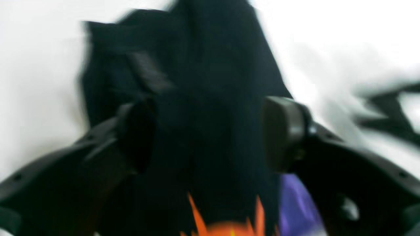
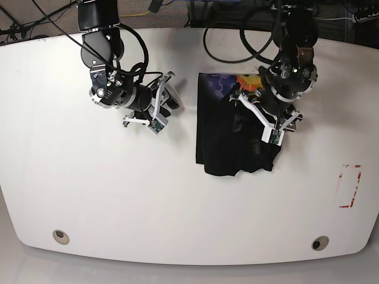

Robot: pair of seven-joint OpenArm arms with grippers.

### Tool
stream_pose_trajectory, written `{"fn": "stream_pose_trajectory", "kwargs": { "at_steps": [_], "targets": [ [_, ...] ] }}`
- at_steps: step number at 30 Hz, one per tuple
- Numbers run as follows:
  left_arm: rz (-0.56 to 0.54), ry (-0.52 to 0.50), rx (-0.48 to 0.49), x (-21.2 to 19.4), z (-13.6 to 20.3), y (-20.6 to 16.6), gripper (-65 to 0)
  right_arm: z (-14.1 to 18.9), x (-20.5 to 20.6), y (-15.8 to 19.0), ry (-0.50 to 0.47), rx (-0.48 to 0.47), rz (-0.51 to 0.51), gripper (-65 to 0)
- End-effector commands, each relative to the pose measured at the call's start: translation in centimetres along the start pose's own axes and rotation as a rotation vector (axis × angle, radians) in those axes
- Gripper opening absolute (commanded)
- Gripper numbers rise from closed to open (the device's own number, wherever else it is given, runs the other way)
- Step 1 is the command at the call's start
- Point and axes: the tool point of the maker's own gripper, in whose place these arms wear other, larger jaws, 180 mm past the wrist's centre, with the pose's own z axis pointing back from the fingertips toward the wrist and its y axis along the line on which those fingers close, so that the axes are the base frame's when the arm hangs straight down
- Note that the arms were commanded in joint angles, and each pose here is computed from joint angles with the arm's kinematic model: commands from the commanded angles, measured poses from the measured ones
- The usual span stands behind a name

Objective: Fold the T-shirt properly
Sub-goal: 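Drag the folded bundle with the left gripper toward the table's edge, then open the left gripper and lift it off the folded shirt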

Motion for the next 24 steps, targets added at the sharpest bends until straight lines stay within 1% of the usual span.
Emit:
{"fn": "stream_pose_trajectory", "kwargs": {
  "at_steps": [1,4,8,11,12,15,17,18,20,22,24],
  "targets": [
    [0.04,0.007,0.031,-0.1,-1.6,-0.8,-14.2,0.6,1.5,-0.7,-0.052,-0.011,0.013,-47.1],
    [0.038,0.051,0.057,-1.1,-3.6,-1.5,-14.2,1.4,1.2,-2.2,-0.057,-0.05,-0.009,-47.1],
    [0.0,0.089,0.071,-3.2,-5.1,-2.0,-14.2,1.8,1.3,-3.0,-0.068,-0.072,-0.029,-47.1],
    [-0.025,0.139,0.094,-5.4,-5.8,-1.2,-14.2,2.2,1.2,-3.6,-0.07,-0.086,-0.032,-47.1],
    [-0.024,0.167,0.113,-6.5,-5.9,-0.3,-14.2,2.4,1.2,-3.9,-0.071,-0.096,-0.035,-47.1],
    [-0.026,0.191,0.191,-7.3,-5.0,3.9,-14.0,3.1,1.4,-4.7,-0.082,-0.124,-0.04,-47.1],
    [-0.031,0.208,0.243,-7.9,-4.0,7.6,-14.0,3.7,1.8,-5.2,-0.098,-0.144,-0.038,-47.1],
    [-0.039,0.219,0.255,-8.1,-3.5,9.1,-14.0,3.9,2.0,-5.3,-0.103,-0.15,-0.036,-47.1],
    [-0.067,0.236,0.305,-8.1,-1.6,14.2,-14.0,4.3,2.6,-5.3,-0.117,-0.159,-0.02,-47.1],
    [-0.091,0.257,0.332,-8.2,-0.3,17.4,-14.0,4.7,3.0,-5.2,-0.126,-0.169,-0.001,-47.1],
    [-0.118,0.313,0.38,-9.2,2.1,22.1,-14.0,5.3,3.3,-5.5,-0.128,-0.183,0.021,-47.1]
  ]
}}
